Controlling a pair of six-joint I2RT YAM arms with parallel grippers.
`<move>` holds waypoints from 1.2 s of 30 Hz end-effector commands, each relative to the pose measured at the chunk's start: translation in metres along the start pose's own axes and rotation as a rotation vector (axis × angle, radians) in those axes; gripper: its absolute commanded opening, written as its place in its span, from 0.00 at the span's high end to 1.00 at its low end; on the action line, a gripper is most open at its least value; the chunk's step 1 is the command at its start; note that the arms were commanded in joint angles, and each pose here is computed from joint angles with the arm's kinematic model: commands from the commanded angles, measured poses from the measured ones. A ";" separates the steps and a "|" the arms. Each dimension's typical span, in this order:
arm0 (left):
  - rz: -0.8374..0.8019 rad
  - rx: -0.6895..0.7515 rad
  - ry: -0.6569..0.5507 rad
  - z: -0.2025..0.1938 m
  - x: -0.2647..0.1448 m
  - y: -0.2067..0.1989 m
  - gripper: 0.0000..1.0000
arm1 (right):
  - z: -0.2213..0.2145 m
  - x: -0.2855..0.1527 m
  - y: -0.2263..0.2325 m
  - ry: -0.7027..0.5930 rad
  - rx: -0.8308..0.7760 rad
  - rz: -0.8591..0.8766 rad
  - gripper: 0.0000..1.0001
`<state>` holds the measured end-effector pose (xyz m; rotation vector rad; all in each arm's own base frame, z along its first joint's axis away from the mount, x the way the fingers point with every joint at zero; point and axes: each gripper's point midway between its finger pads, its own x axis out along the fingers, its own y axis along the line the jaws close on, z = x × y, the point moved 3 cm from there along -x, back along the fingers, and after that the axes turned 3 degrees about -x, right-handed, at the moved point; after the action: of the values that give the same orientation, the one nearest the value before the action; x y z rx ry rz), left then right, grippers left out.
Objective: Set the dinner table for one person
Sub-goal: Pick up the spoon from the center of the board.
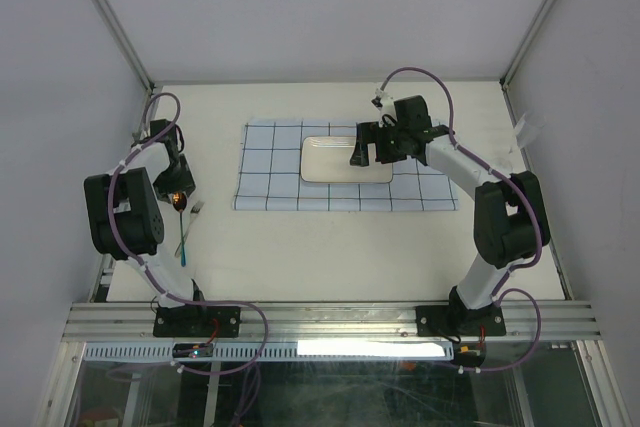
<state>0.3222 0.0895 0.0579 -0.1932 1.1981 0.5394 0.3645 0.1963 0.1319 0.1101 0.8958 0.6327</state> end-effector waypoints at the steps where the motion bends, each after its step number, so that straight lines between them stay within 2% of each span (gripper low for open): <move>1: 0.022 0.003 -0.033 0.015 -0.003 0.005 0.52 | 0.016 -0.008 0.007 -0.068 -0.026 0.017 0.06; 7: 0.030 0.008 -0.016 0.013 0.001 0.005 0.57 | 0.015 -0.008 0.008 -0.068 -0.025 0.022 0.05; 16: 0.032 0.009 -0.010 0.015 0.002 0.004 0.78 | 0.013 -0.006 0.008 -0.062 -0.021 0.026 0.06; 22: 0.030 0.010 -0.003 0.015 0.004 0.003 0.79 | 0.015 -0.007 0.008 -0.067 -0.022 0.026 0.06; 29: 0.029 -0.010 -0.068 0.030 -0.010 0.005 0.90 | 0.014 -0.006 0.008 -0.062 -0.019 0.027 0.06; 36: -0.008 -0.025 -0.083 0.035 -0.018 0.000 0.96 | 0.015 -0.009 0.009 -0.066 -0.023 0.023 0.06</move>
<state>0.3329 0.0944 0.0596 -0.1778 1.2077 0.5535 0.3643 0.1966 0.1319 0.1123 0.8961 0.6339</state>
